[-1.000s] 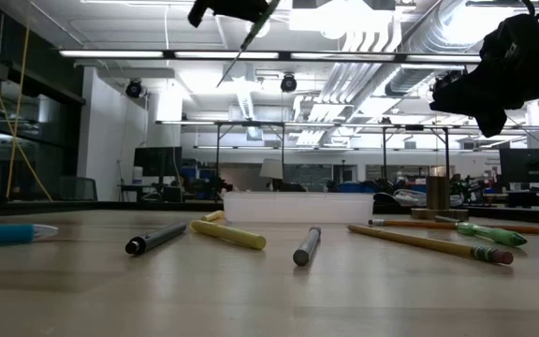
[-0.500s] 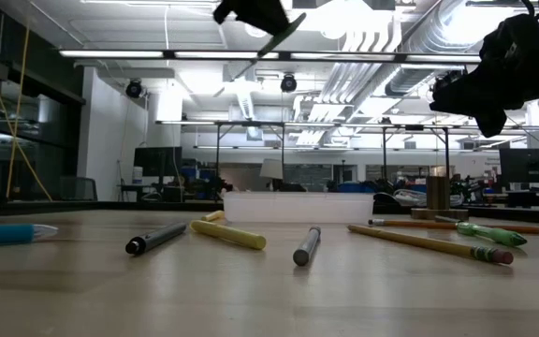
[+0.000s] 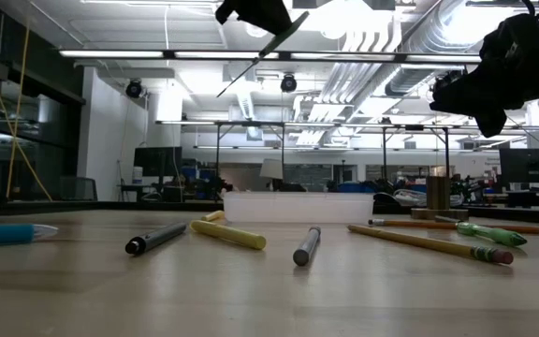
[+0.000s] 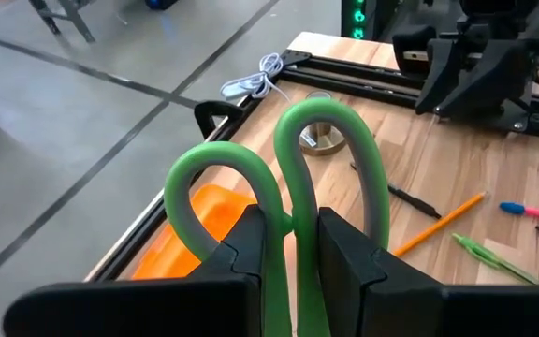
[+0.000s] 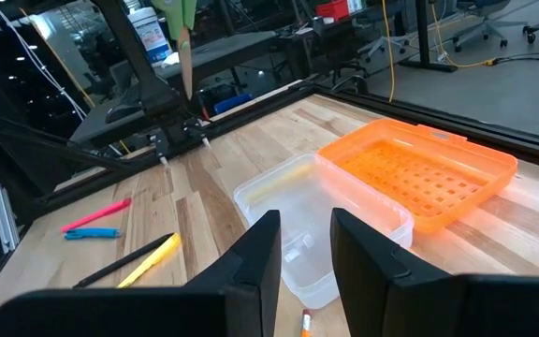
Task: Pick & place school supplies into a supply box
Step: Put the green scissors into the orange supply box
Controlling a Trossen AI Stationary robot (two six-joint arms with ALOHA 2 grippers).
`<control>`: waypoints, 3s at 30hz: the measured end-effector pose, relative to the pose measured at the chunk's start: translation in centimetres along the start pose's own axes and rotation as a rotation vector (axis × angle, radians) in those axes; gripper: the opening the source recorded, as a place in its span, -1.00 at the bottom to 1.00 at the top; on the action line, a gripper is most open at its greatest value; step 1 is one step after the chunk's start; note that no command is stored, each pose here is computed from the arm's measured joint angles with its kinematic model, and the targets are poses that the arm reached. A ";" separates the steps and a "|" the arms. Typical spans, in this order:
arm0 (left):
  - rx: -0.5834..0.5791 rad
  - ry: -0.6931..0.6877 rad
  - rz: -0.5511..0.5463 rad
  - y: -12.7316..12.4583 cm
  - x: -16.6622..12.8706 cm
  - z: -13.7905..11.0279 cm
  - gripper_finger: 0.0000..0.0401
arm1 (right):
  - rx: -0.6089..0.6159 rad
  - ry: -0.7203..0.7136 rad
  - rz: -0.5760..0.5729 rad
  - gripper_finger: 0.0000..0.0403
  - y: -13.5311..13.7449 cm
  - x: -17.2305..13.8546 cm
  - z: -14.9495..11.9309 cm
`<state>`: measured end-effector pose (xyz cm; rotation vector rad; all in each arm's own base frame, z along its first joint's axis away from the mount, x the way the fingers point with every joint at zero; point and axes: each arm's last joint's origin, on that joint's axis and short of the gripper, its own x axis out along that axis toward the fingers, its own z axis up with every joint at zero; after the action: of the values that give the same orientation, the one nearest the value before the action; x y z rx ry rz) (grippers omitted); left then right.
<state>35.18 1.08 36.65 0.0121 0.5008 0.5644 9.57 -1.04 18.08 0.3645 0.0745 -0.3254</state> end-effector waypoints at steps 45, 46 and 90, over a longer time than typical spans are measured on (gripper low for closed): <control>0.229 0.099 -0.130 -0.6 9.9 1.1 -0.56 | 0.000 0.000 0.000 -0.63 0.0 0.0 0.0; 0.231 0.105 -0.131 -0.6 9.9 1.0 -0.56 | 0.000 0.000 0.001 -0.63 0.0 0.0 0.0; 0.285 0.301 -0.222 -2.0 14.1 -3.1 -0.56 | 0.001 0.000 0.001 -0.63 0.0 0.0 0.0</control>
<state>44.99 6.28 27.28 0.1431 0.8618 0.2738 9.57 -1.04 18.09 0.3650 0.0739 -0.3242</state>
